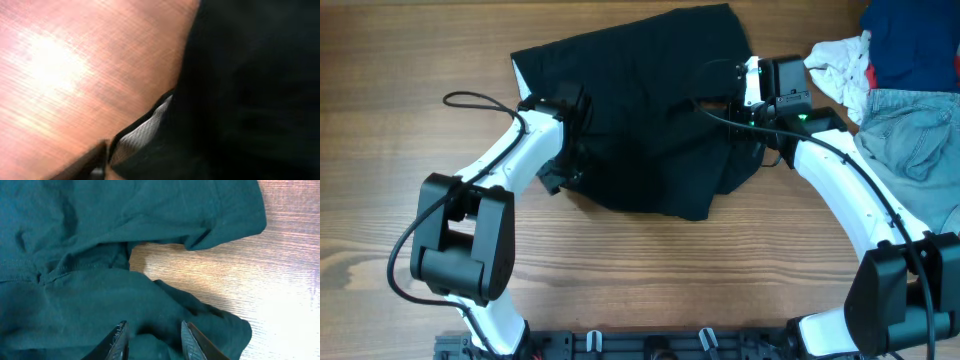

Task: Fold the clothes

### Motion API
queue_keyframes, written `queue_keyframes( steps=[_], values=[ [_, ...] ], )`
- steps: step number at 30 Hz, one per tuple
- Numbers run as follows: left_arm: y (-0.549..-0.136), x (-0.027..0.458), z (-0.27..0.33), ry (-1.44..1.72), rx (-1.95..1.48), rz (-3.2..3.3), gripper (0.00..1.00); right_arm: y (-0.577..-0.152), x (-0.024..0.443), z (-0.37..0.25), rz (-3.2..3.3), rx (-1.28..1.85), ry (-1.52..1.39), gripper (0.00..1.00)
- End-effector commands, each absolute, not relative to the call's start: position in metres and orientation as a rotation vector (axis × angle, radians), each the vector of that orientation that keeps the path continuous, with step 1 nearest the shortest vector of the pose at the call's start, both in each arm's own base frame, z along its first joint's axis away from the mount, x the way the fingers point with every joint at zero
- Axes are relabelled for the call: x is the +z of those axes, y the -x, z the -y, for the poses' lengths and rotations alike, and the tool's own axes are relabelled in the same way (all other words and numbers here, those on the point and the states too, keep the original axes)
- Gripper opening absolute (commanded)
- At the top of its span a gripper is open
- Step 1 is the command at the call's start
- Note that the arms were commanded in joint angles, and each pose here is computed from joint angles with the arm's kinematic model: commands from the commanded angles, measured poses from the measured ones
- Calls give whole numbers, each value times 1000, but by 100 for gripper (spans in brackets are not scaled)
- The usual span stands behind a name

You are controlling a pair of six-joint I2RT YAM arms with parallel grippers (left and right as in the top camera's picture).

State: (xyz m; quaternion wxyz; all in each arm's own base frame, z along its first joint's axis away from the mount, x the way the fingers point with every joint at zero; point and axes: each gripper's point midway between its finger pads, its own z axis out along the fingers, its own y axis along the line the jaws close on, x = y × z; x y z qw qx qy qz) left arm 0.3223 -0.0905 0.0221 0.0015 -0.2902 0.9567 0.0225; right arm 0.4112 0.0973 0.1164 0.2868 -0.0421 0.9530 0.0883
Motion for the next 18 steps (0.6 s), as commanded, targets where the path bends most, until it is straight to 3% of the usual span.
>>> queue_keyframes(
  steps=[1, 4, 8, 12, 18],
  values=[
    [-318, 15, 97, 904, 9, -2995, 30, -416, 118, -101, -2536, 265, 119, 36],
    [-316, 7, 91, 899, 46, -2981, 4, -417, 118, -101, -2531, 265, 119, 36],
    [-318, 14, 86, 901, 63, -2958, 4, -415, 117, -100, -2538, 265, 116, 34],
    [-309, 61, 85, 882, -12, -2904, 4, -398, 110, -104, -2620, 327, 56, 27],
    [-296, 143, 88, 832, -236, -2735, 4, -371, 107, -115, -2712, 439, 76, 24]
  ],
)
